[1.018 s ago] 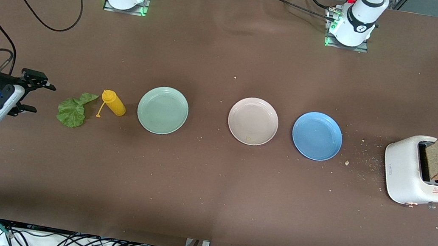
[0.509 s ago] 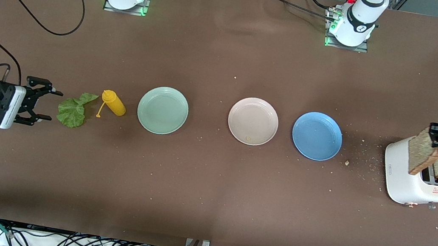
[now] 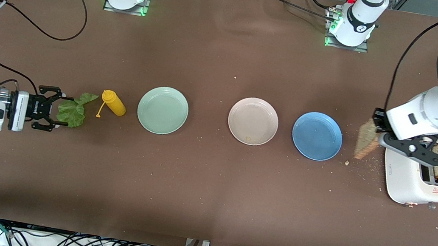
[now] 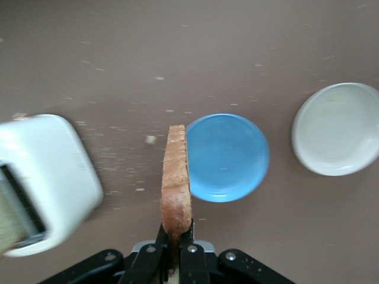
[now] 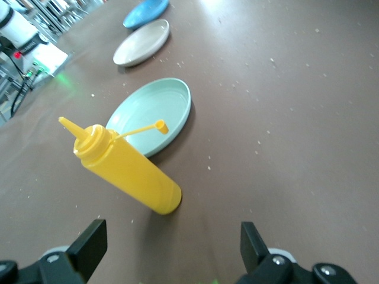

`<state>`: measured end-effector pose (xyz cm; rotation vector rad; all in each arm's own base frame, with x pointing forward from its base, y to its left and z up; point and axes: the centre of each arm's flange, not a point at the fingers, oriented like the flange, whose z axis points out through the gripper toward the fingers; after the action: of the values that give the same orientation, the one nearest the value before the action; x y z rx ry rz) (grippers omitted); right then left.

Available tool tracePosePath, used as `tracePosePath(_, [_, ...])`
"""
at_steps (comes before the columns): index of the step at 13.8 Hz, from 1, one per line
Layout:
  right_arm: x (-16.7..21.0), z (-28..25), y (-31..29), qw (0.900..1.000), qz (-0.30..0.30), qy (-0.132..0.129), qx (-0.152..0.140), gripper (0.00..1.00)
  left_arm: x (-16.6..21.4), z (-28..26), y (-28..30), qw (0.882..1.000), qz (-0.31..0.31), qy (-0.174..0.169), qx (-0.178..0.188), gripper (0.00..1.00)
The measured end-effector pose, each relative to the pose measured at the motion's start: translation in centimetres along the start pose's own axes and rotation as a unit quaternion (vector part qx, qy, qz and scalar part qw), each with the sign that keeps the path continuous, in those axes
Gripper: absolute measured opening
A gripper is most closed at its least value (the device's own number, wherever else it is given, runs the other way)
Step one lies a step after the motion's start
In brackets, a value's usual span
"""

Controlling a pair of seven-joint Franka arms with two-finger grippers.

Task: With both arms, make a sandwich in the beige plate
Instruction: 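Carry the toast to the beige plate while the right gripper lifts the mustard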

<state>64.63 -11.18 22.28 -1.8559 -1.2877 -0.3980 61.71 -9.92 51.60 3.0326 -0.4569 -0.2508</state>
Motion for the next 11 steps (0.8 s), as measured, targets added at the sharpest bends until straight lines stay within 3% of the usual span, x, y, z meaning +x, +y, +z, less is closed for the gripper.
tracePosePath(2, [-0.5,1.4,0.2,0.999,-0.025,0.019,0.019,1.00,0.8,2.1,1.7,0.997,-0.007,-0.021,-0.075,0.08])
tracePosePath(4, [-0.8,3.0,0.2,0.995,-0.063,0.054,0.045,1.00,1.6,4.8,3.7,0.989,-0.026,-0.056,-0.137,0.08])
tracePosePath(7, [-2.4,5.6,0.3,0.983,-0.137,0.091,0.077,1.00,3.5,10.0,6.7,0.977,-0.024,-0.101,-0.185,0.08])
tracePosePath(10, [-3.9,7.5,0.3,0.970,-0.196,0.111,0.096,1.00,6.0,14.3,8.5,0.949,-0.040,-0.114,-0.291,0.08])
tracePosePath(11, [-4.4,8.2,0.3,0.965,-0.214,0.116,0.099,1.00,6.6,15.5,8.8,0.944,-0.040,-0.111,-0.309,0.08])
